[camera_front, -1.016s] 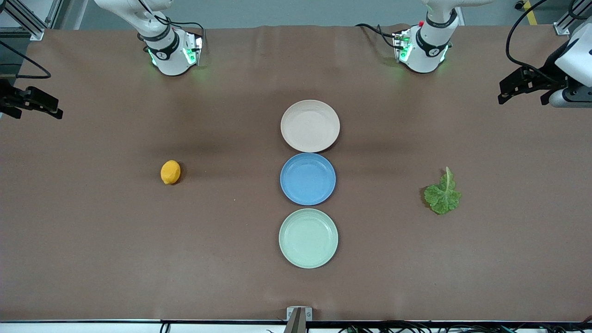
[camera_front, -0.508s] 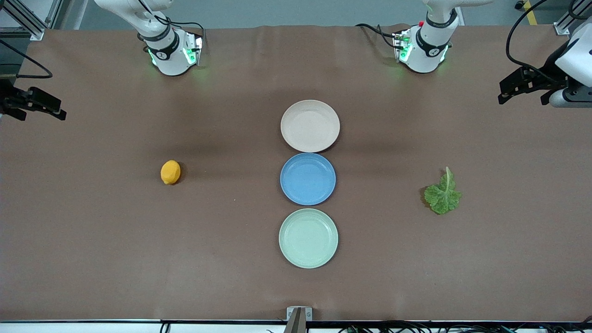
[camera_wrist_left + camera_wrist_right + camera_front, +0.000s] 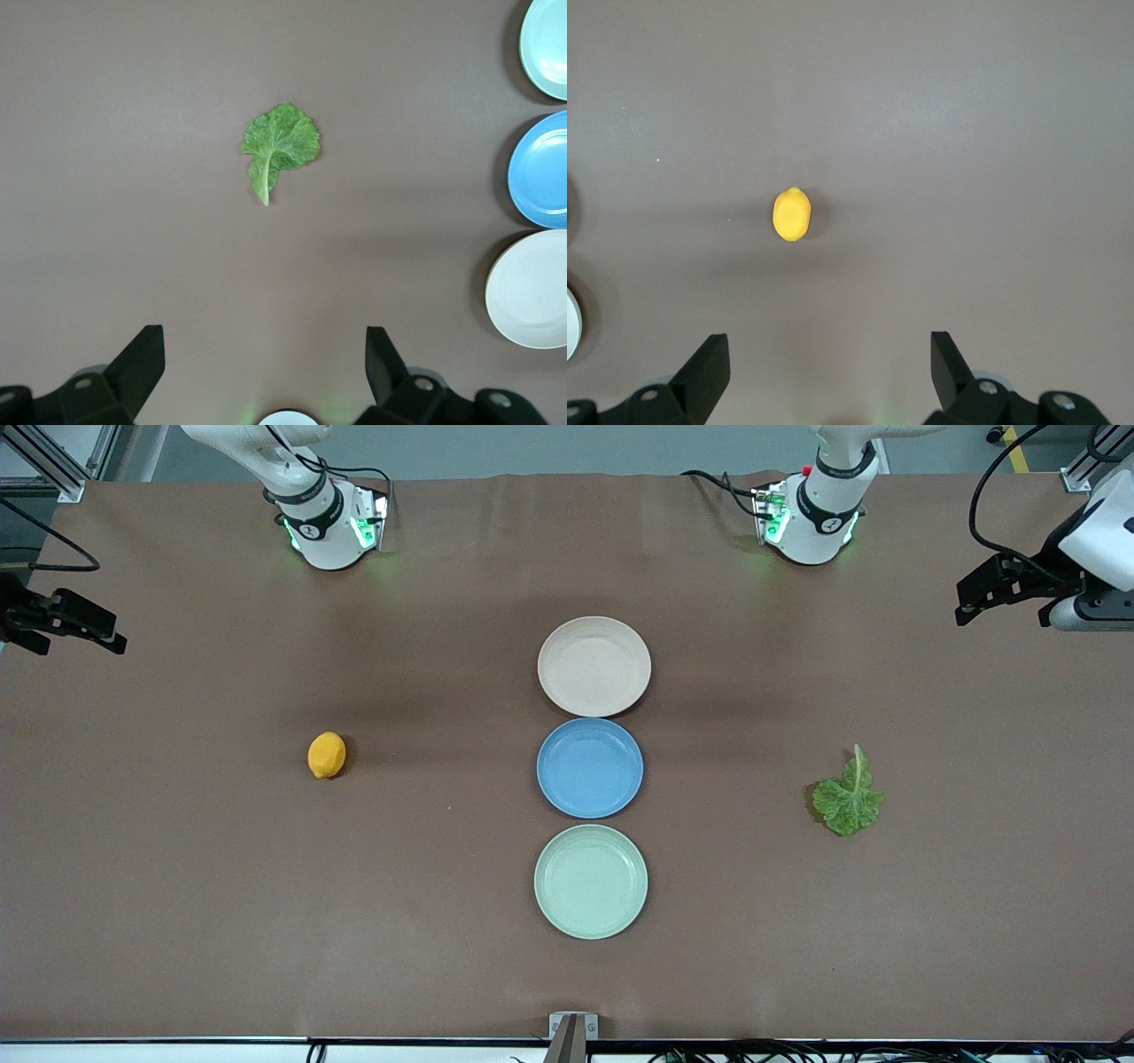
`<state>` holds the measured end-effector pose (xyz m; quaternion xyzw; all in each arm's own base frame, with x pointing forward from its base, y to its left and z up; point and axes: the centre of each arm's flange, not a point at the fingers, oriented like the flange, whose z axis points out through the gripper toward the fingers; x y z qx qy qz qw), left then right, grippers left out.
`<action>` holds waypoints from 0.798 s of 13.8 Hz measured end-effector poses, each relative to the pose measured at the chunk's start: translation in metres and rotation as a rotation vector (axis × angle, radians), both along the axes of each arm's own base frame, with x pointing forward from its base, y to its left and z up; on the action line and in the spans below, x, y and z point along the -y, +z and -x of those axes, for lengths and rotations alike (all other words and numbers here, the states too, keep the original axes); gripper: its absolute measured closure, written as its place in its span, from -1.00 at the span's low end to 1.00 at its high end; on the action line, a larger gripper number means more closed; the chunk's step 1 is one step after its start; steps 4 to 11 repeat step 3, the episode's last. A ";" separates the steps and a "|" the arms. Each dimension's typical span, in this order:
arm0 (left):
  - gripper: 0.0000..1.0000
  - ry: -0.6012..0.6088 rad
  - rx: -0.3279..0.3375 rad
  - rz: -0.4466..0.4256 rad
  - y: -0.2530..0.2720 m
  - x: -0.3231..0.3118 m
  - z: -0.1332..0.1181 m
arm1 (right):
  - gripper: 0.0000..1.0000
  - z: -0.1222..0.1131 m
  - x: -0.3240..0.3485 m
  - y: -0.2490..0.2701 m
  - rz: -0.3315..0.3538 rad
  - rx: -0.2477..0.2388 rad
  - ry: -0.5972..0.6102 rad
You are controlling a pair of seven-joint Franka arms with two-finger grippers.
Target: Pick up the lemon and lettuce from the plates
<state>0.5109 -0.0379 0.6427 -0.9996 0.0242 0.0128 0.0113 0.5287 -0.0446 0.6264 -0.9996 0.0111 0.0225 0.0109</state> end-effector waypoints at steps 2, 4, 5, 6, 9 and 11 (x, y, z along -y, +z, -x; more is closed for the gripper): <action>-1.00 0.000 0.010 -0.001 0.004 0.000 -0.002 | -1.00 0.001 -0.002 0.002 0.000 0.003 -0.006; -1.00 0.000 0.013 -0.003 0.005 0.000 -0.004 | -1.00 0.001 -0.004 0.003 0.000 0.005 -0.003; -1.00 0.000 0.013 -0.003 0.005 0.000 -0.004 | -1.00 0.001 -0.004 0.003 0.000 0.005 -0.003; -1.00 0.000 0.013 -0.003 0.005 0.000 -0.004 | -1.00 0.001 -0.004 0.003 0.000 0.005 -0.003; -1.00 0.000 0.013 -0.003 0.005 0.000 -0.004 | -1.00 0.001 -0.004 0.003 0.000 0.005 -0.003; -1.00 0.000 0.013 -0.003 0.005 0.000 -0.004 | -1.00 0.001 -0.004 0.003 0.000 0.005 -0.003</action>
